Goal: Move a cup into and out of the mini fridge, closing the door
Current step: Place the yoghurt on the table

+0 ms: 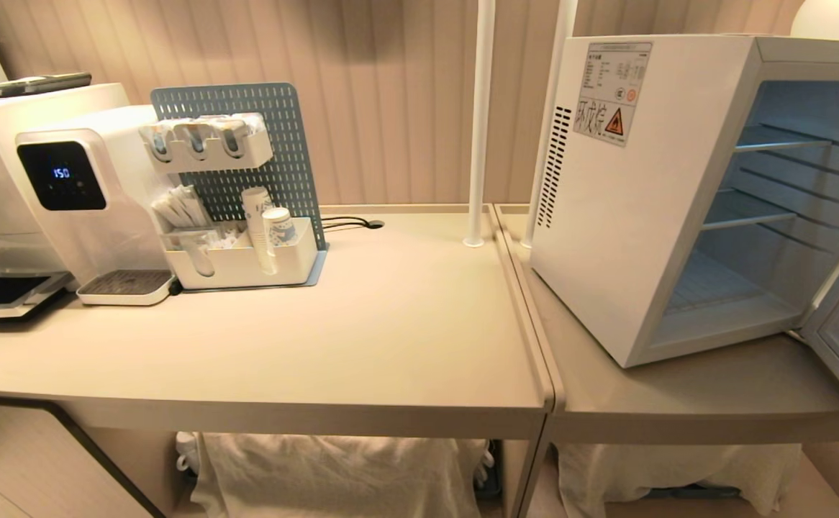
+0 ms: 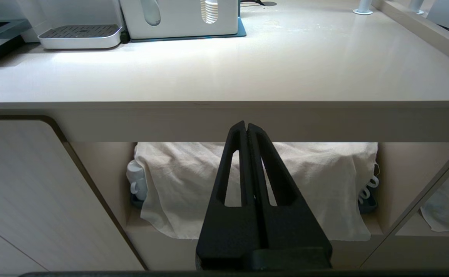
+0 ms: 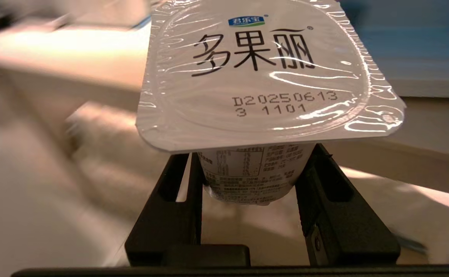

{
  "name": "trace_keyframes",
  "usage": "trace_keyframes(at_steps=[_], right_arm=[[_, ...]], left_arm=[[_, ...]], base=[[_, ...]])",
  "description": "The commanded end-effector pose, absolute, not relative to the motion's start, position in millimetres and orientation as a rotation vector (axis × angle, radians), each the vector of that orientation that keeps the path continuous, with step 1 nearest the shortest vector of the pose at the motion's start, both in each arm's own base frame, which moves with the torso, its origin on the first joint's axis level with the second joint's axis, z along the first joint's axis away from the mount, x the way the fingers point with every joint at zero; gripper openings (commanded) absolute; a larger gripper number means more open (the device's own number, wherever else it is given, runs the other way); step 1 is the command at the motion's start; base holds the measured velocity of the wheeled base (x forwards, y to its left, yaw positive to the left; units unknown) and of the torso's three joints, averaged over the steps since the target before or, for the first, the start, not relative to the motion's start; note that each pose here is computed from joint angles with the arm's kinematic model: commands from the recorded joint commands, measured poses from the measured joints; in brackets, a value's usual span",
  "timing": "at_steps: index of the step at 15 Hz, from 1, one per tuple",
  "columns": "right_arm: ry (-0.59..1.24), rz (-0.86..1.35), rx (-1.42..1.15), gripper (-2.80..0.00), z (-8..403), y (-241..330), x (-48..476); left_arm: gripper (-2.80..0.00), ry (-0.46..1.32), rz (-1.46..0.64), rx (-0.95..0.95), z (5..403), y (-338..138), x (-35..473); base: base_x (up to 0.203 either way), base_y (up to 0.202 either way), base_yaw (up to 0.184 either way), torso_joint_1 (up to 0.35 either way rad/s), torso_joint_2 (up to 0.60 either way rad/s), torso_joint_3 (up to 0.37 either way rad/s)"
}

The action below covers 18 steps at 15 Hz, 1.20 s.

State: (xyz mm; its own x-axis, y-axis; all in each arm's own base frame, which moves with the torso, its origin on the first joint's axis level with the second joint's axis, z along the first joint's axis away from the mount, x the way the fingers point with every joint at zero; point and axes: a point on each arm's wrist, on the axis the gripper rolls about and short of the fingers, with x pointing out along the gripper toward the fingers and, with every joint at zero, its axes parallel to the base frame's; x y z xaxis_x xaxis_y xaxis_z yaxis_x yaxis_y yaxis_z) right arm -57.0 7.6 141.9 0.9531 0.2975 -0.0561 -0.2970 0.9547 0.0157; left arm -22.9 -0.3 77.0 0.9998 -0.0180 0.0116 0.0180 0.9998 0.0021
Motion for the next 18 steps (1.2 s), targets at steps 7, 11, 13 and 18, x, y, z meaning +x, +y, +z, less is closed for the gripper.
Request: trace_keyframes(at_steps=[7,11,13,18], right_arm=[[0.012,0.016,-0.06,-2.8,75.0,0.1,-22.9],[0.01,0.016,-0.058,-2.8,74.8,0.1,-22.8],[0.01,0.016,-0.058,-2.8,74.8,0.1,-22.8],[0.008,0.014,-0.057,-2.8,74.8,0.1,-22.7]], left_arm=[[-2.8,-0.011,-0.016,0.003,76.8,-0.3,-22.9],[-2.8,-0.012,-0.017,0.003,77.0,-0.4,-22.9],[-2.8,-0.012,-0.018,0.002,77.0,-0.3,-22.9],[-2.8,-0.012,-0.018,0.002,77.0,-0.3,-22.9]], base=[[0.0,0.0,0.0,0.0,0.0,0.0],[0.0,0.0,0.0,0.0,0.0,0.0],[0.003,0.081,-0.009,0.003,0.0,0.004],[0.0,0.181,-0.001,0.005,0.0,0.0]])
